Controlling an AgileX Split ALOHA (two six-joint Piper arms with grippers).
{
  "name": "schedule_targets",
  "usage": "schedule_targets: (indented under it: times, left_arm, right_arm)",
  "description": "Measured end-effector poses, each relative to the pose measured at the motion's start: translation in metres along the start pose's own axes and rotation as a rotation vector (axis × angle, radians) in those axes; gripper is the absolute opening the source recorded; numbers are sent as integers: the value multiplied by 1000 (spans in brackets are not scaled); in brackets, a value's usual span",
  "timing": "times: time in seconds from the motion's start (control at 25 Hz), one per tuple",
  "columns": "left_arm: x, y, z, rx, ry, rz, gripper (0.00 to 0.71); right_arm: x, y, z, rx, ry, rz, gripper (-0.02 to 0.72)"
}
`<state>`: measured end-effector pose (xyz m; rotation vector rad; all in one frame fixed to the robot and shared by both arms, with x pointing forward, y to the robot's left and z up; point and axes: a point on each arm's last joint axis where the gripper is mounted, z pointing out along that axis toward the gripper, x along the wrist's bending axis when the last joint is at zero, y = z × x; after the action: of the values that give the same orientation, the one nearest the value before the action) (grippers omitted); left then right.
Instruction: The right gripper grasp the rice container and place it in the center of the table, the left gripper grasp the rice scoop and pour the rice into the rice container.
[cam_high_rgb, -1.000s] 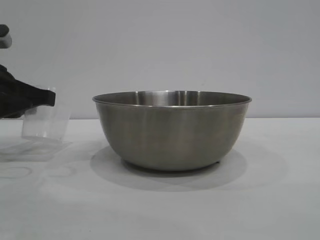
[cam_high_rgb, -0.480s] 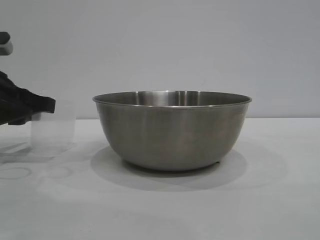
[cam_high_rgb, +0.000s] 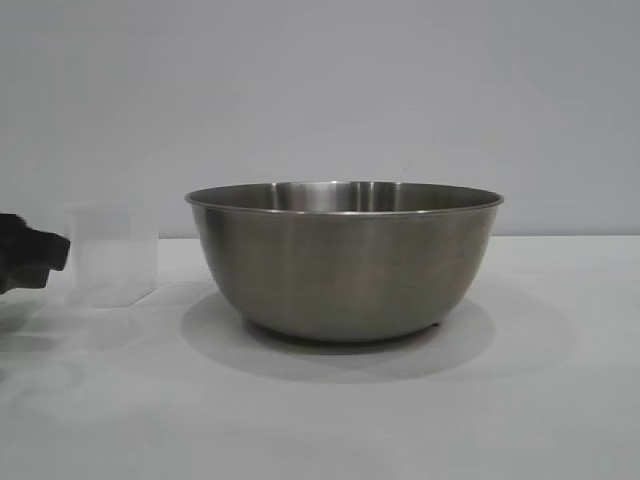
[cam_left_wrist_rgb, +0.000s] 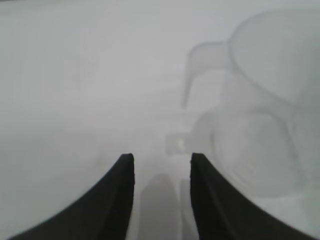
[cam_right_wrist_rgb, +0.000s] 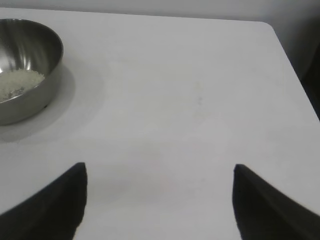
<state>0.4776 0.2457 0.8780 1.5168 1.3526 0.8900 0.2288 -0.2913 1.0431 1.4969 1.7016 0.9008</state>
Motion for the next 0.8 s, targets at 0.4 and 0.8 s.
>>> schedule_targets:
  times: [0.4,0.8]
  left_arm:
    - [-6,39,-37,-15,-71,4,214]
    - [-9,69,-47,210,-60,-50,262]
  right_arm:
    - [0,0,0,0,0,0,511]
    - [0,0,0,0,0,0,511]
